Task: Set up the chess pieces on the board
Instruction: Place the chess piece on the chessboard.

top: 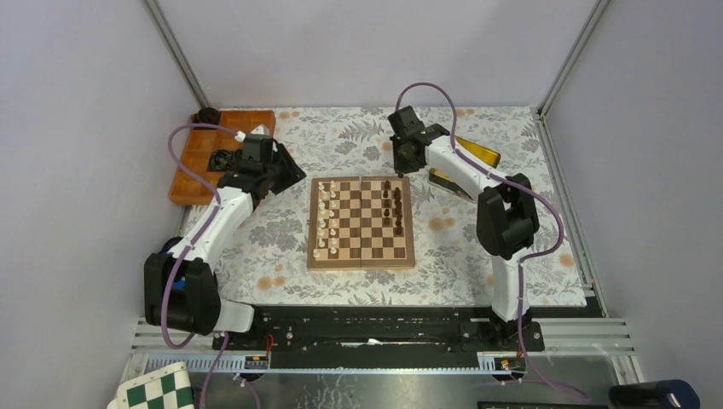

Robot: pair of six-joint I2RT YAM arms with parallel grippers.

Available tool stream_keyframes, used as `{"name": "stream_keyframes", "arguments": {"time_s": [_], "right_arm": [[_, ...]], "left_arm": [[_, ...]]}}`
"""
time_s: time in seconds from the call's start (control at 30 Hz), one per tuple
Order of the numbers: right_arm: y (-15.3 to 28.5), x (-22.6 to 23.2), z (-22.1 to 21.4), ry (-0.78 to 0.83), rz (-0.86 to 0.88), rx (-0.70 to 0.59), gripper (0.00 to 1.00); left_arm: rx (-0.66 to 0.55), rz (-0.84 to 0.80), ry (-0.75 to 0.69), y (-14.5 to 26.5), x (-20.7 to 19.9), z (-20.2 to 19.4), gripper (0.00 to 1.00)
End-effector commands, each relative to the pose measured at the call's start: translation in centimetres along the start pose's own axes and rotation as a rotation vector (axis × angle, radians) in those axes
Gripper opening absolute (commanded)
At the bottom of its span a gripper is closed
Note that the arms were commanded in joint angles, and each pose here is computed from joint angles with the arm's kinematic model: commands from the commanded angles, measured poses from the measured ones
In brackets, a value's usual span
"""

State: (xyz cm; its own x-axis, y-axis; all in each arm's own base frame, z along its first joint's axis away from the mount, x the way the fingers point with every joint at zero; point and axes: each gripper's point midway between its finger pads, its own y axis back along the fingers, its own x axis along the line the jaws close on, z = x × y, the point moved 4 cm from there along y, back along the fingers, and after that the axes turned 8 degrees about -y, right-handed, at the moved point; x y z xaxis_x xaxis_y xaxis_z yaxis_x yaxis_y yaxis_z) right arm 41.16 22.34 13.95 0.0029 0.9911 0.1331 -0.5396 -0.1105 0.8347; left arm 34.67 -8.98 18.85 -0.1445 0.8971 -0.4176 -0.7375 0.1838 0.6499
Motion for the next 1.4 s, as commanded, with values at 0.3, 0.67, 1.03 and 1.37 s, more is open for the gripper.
{"name": "stream_keyframes", "arguments": {"time_s": [0.3,0.67,1.03,1.37], "right_arm": [[-1.6,1.9,-0.5,0.035,0.018,0.015,0.01],[-2.8,2.1,-0.9,0.033,0.021,0.029,0.01],[-3.5,2.4,-0.7,0.039,0.021,0.031,0.01],[-3.7,2.4,-0.6,0.047,0.018,0.03,0.02]], "left_arm": [[-0.028,-0.026,-0.012,0.2,-0.3,0.1,0.5],[-0.014,-0.016,-0.02,-0.2,0.0,-0.3,0.5],[-0.008,-0.011,-0.022,-0.5,0.1,-0.4,0.5],[-0.008,-0.008,-0.026,-0.6,0.2,-0.4,0.5]]}}
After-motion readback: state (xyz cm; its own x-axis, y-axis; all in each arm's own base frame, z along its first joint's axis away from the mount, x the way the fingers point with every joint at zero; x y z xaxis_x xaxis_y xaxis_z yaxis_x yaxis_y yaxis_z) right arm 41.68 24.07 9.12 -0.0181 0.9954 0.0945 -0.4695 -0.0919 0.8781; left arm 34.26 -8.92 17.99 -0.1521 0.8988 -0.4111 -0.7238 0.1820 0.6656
